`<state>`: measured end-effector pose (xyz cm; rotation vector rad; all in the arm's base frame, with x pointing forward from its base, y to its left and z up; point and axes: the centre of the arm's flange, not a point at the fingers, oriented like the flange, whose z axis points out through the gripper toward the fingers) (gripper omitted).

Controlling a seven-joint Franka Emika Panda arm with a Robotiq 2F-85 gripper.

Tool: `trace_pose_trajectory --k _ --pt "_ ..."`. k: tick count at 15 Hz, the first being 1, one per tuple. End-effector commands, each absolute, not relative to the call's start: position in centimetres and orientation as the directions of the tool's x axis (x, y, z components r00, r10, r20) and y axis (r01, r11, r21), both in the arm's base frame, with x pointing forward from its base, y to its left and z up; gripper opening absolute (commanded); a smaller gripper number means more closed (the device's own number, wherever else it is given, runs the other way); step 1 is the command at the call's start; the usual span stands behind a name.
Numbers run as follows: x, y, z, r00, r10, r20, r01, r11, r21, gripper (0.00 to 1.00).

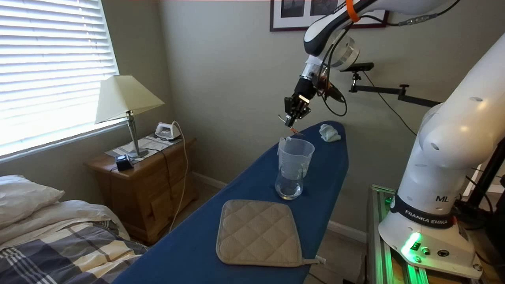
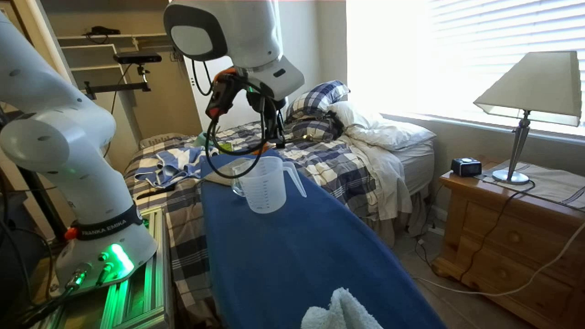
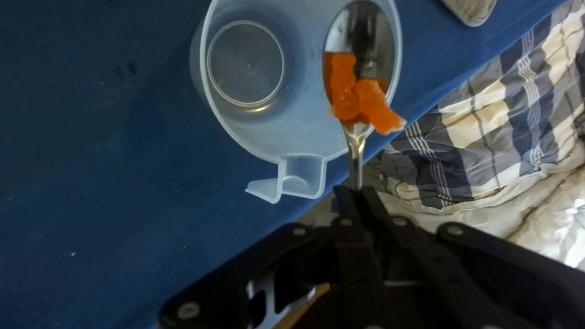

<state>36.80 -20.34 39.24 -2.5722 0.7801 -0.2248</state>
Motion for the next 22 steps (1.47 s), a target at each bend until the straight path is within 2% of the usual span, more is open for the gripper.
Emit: trace_pose_trajectory --k 1,7,8,9,11,16,22 --pt "36.7 -20.8 38.4 0.853 -0.515 0.082 -0.397 -0.743 -0.539 0.03" --pt "37.1 -21.0 38.1 0.878 -0.437 0.195 -0.241 -0.756 -0.609 0.03" --pt "36.7 -20.9 38.1 0.891 -0.427 0.151 -0.256 -0.750 -0.609 0.03" --pt "37.1 -21.2 37.9 0.886 -0.393 0.246 -0.176 -0.777 -0.604 0.03" --pt "37.0 -21.3 37.7 0.898 -0.373 0.235 -0.164 -0.776 -0.609 0.03" --pt "37.2 -21.5 37.8 0.892 -0.386 0.233 -0.175 -0.772 -0.611 0.03" --pt "38.7 -22.1 40.1 0.823 -0.525 0.217 -0.325 -0.748 -0.578 0.03"
